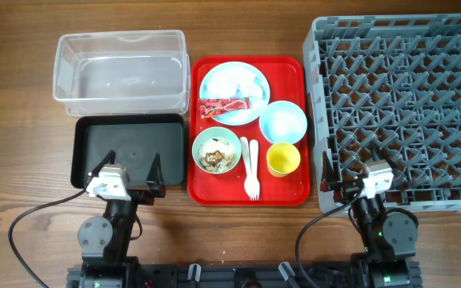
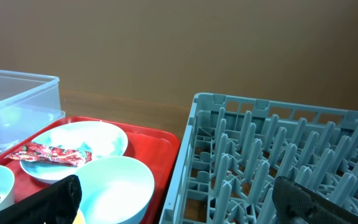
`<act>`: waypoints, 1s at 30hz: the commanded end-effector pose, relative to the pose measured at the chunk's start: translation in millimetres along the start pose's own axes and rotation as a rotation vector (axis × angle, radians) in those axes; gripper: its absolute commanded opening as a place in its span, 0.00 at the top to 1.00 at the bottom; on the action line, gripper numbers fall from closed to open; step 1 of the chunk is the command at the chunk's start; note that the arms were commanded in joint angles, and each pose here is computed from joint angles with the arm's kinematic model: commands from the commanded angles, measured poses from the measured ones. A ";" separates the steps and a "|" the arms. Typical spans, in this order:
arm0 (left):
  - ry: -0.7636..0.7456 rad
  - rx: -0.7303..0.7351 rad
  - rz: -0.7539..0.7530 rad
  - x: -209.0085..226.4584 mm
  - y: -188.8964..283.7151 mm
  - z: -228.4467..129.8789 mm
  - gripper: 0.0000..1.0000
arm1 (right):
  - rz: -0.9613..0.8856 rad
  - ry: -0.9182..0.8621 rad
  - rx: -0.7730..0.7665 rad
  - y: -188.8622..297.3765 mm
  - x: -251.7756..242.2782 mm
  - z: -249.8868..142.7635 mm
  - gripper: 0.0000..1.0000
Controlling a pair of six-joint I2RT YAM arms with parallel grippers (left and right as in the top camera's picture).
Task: Sort waste into correct bins and load items into the dishwasher rack
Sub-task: 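Raise the left gripper from rest toward the red tray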
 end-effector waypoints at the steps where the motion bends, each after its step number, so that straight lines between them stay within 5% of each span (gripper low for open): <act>1: -0.019 -0.002 -0.012 -1.6 0.1 -1.6 0.00 | -0.004 0.010 -0.015 0.6 -0.1 2.9 0.00; 22: -0.020 -0.003 -0.012 -1.6 0.1 -1.4 0.00 | 0.000 0.002 -0.015 0.6 0.6 2.8 0.00; 30: 0.020 0.013 -0.015 -2.2 0.7 -0.6 0.00 | -0.031 -0.166 -0.024 1.9 -4.0 9.3 0.00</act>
Point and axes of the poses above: each gripper's point midway between its finger pads, its own y axis back along the fingers, its own x axis along the line the jaws close on, z = x × y, the point moved 2 cm from there along y, back along the fingers, and after that the axes turned 8 degrees about -y, right-handed, at the moved point
